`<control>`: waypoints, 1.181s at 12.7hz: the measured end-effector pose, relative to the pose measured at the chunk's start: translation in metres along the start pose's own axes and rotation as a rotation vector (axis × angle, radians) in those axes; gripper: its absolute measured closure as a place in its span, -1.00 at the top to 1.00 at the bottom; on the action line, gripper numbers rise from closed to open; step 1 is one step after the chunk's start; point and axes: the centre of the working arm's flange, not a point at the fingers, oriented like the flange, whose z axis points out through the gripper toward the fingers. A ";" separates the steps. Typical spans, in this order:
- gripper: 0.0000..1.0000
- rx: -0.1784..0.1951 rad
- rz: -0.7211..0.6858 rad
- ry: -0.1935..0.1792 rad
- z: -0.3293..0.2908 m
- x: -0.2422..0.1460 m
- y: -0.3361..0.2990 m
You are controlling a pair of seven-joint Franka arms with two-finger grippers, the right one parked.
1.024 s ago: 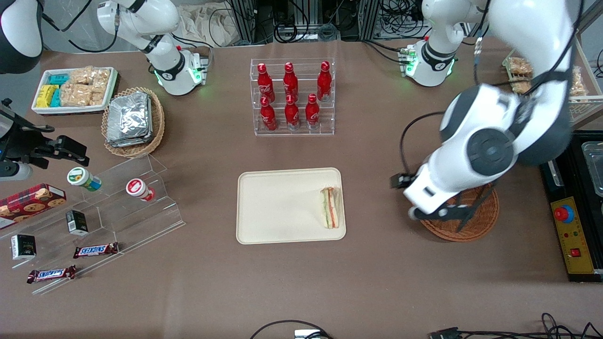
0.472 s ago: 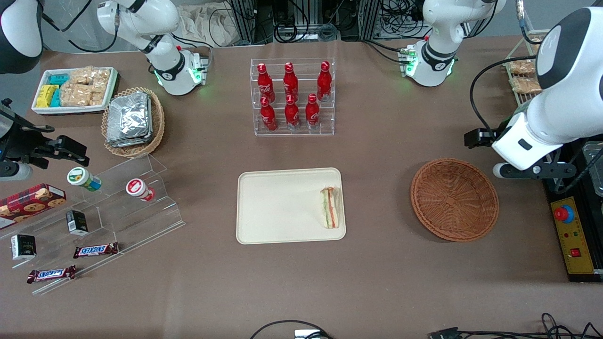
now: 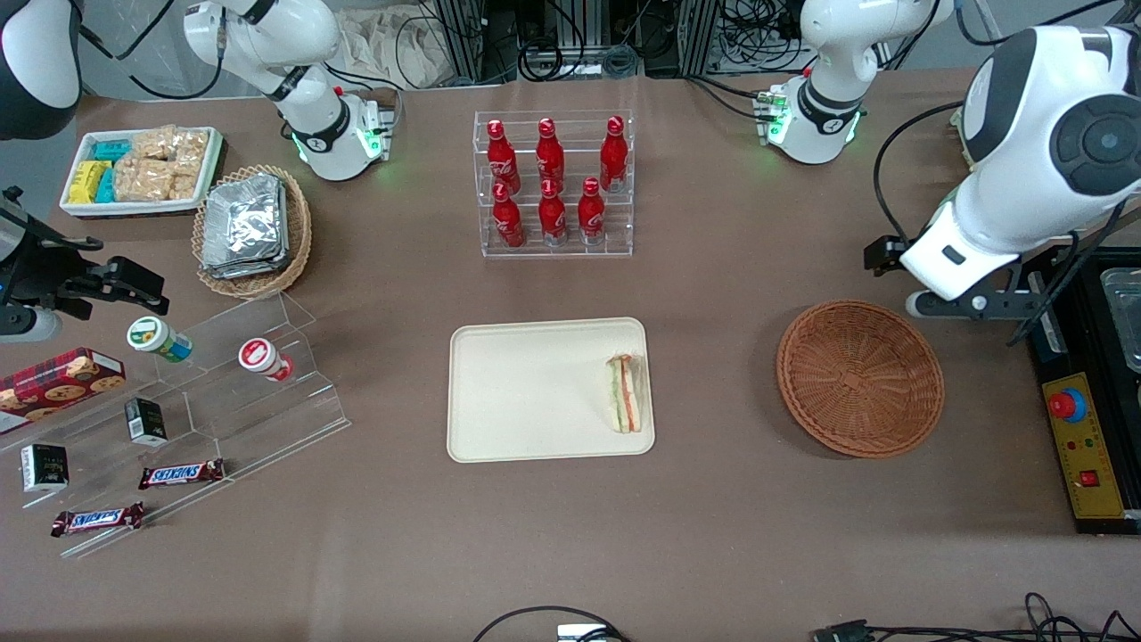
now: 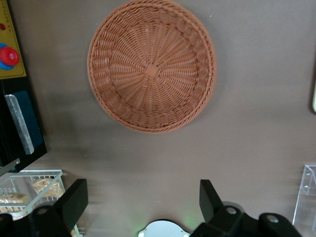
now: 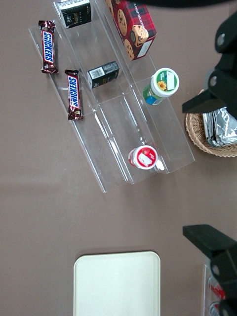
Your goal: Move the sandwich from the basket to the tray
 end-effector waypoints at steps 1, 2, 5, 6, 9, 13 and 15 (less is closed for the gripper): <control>1.00 -0.005 -0.005 0.004 -0.001 -0.004 -0.004; 1.00 -0.009 -0.006 0.009 -0.002 -0.006 -0.005; 1.00 -0.018 -0.015 0.027 -0.007 -0.009 -0.010; 1.00 -0.023 -0.018 0.028 -0.008 -0.009 -0.014; 1.00 -0.029 -0.022 0.032 -0.008 -0.008 -0.018; 1.00 -0.031 -0.019 0.059 -0.018 -0.007 -0.016; 1.00 -0.031 -0.017 0.060 -0.018 -0.007 -0.016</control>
